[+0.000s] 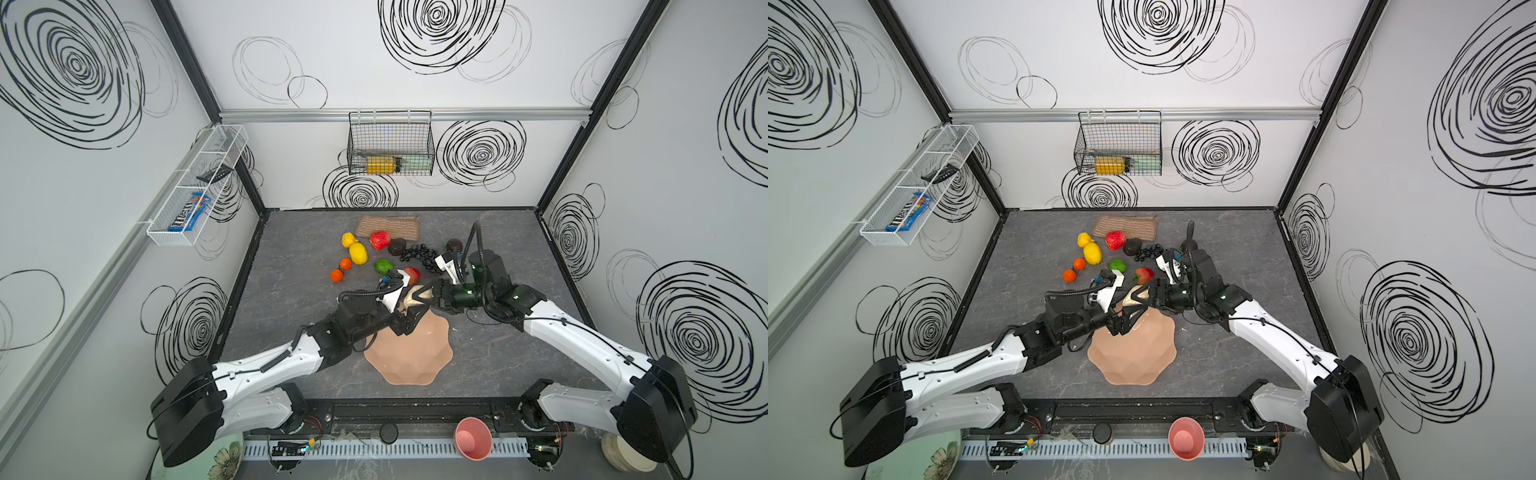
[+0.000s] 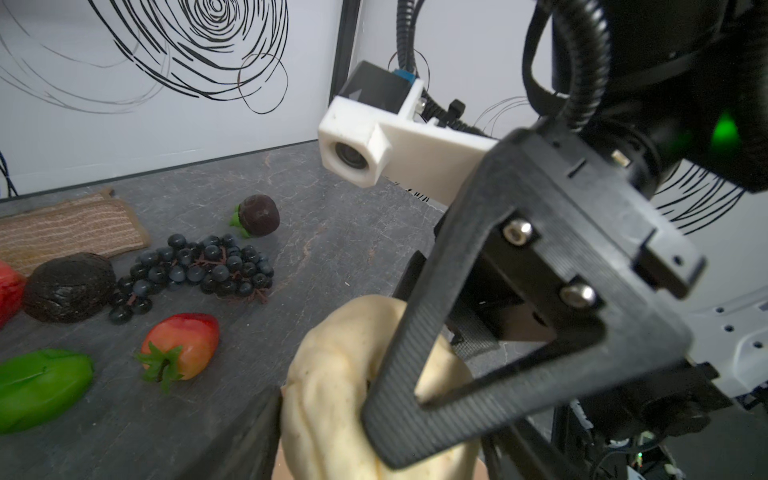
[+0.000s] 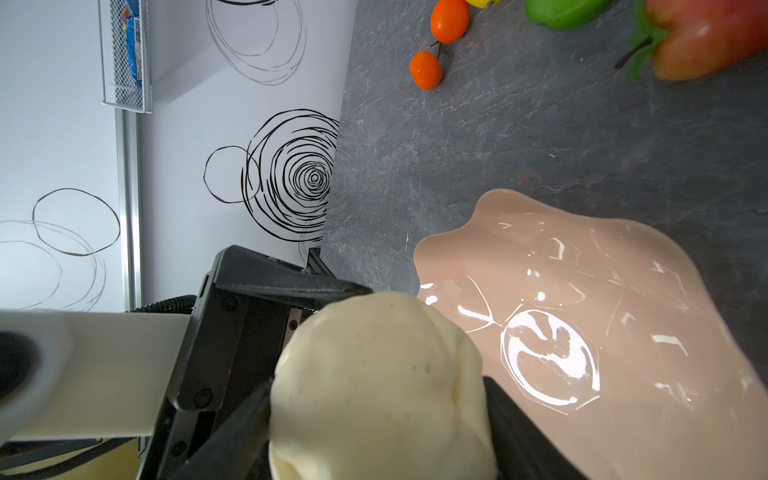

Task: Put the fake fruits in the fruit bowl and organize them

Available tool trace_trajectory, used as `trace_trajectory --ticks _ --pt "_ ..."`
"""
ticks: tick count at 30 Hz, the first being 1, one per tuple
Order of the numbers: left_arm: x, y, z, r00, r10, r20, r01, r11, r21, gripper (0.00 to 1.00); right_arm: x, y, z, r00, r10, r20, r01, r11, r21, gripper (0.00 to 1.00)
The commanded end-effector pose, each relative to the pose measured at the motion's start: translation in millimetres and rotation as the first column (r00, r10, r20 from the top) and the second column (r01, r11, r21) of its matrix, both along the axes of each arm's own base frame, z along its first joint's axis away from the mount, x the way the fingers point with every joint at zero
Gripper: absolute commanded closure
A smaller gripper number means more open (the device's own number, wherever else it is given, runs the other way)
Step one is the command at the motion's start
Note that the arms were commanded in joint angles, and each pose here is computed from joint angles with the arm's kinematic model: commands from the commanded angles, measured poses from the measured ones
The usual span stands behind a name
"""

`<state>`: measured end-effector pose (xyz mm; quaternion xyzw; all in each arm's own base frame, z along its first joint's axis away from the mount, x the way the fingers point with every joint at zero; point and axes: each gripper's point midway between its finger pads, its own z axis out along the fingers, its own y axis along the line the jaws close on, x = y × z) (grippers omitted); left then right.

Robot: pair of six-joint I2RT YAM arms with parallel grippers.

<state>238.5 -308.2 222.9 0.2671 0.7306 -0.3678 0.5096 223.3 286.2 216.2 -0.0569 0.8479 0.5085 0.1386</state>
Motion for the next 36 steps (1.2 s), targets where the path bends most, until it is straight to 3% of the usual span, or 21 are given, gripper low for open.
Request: trace_trajectory --ticks 1,6,10,14,18,22,26,32,36 --pt "0.4 -7.0 10.0 0.999 -0.019 0.028 0.020 1.000 -0.023 0.34 -1.9 1.8 24.0 0.999 0.003 0.048 -0.004 0.999 0.039 0.28" --pt "-0.3 -4.2 9.1 1.000 -0.011 0.020 0.012 1.000 -0.027 0.35 -0.5 -1.1 22.6 0.999 -0.015 0.048 0.014 1.000 0.026 0.22" --pt "3.0 1.5 2.2 1.000 0.025 -0.005 -0.025 1.000 0.008 0.36 4.9 -9.2 21.6 0.997 -0.054 0.055 0.054 0.999 0.004 0.11" --pt "3.7 5.3 -8.5 0.997 0.045 -0.066 -0.039 0.995 0.093 0.36 20.9 -34.8 21.0 0.985 -0.147 0.087 0.151 0.988 -0.035 0.02" --pt "-2.0 15.7 -22.2 0.987 0.070 -0.146 -0.040 0.980 0.194 0.37 37.0 -77.1 10.5 0.958 -0.269 0.097 0.277 0.959 -0.069 0.01" --pt "-7.6 29.4 -48.9 0.955 0.131 -0.266 -0.027 0.931 0.363 0.36 41.2 -110.4 -4.2 0.922 -0.368 0.119 0.379 0.920 -0.095 0.00" --pt "-21.9 35.9 -77.1 0.911 0.151 -0.385 0.060 0.873 0.485 0.36 38.3 -121.9 -18.1 0.911 -0.394 0.121 0.408 0.904 -0.128 0.00" --pt "-39.6 29.6 -113.2 0.848 0.142 -0.511 0.201 0.806 0.557 0.36 34.0 -125.3 -33.8 0.913 -0.391 0.115 0.405 0.902 -0.148 0.00" --pt "-42.8 19.8 -136.1 0.830 0.138 -0.540 0.247 0.777 0.579 0.36 32.4 -127.0 -38.8 0.914 -0.388 0.117 0.403 0.901 -0.159 0.00"
